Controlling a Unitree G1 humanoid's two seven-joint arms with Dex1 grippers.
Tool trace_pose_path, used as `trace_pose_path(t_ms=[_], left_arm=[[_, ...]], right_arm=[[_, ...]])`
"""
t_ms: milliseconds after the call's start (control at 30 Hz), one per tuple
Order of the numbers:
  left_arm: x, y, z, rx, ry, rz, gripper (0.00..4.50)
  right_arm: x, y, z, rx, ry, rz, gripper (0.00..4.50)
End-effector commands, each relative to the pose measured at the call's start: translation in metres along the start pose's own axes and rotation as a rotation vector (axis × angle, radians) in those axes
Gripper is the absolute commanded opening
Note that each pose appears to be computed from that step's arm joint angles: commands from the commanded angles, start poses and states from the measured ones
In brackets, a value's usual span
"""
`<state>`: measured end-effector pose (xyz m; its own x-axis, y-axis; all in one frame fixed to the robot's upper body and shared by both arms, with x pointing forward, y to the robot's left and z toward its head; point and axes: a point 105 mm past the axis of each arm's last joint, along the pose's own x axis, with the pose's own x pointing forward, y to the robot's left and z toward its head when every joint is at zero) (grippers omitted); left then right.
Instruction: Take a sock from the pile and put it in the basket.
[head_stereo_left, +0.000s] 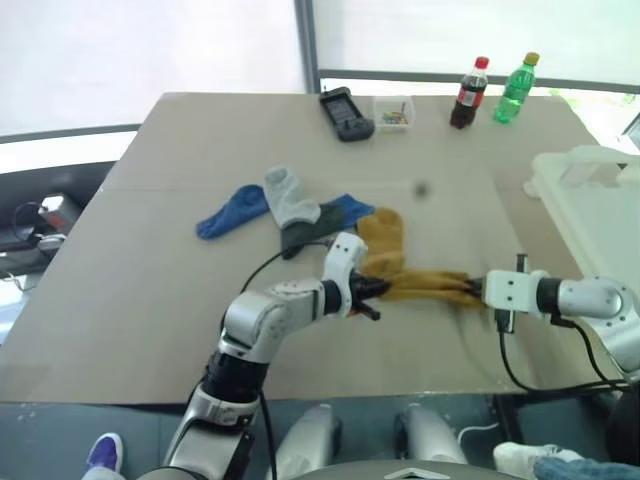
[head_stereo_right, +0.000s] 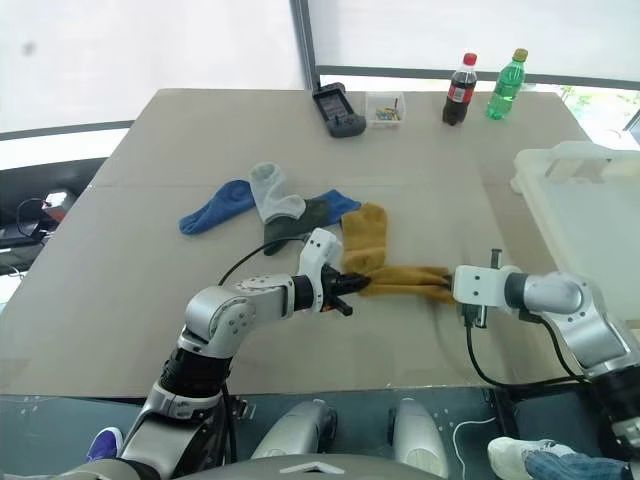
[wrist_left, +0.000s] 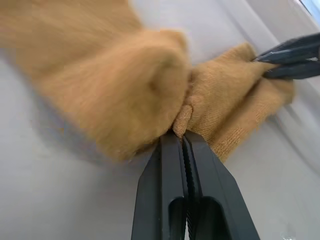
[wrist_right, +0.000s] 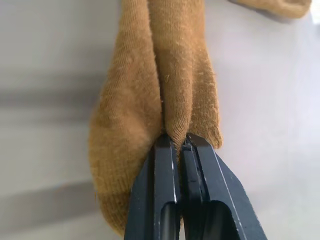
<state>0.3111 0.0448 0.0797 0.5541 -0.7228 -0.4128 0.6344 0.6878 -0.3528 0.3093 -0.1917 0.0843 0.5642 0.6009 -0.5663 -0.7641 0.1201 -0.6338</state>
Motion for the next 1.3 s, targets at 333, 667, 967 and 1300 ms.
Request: trace_pose_path(t_ms=[333,667,967,1300], left_arm=[[-0.032,-0.027,-0.024,0.163,0.082,-0.221,0.00],[-0.018,-0.018,-0.019,0.188,0.033,-0.175,3.72],[-0.020,-0.021,-0.012,0.149,-0.009,-0.211,4.08],[-0.032,-0.028,-0.022,0.028,0.060,-0.361,4.08]], right_arm=[[-0.017,0.036,-0.007,0.077,0.017,0.112,0.03],[-0.035,0.034,0.013,0.184,-0.025,-0.003,2.93],[-0.042,0.028,0.032,0.314,-0.081,-0.125,2.93],[-0.020,0.044,0.039,0.296,-0.102,-0.083,2.93]])
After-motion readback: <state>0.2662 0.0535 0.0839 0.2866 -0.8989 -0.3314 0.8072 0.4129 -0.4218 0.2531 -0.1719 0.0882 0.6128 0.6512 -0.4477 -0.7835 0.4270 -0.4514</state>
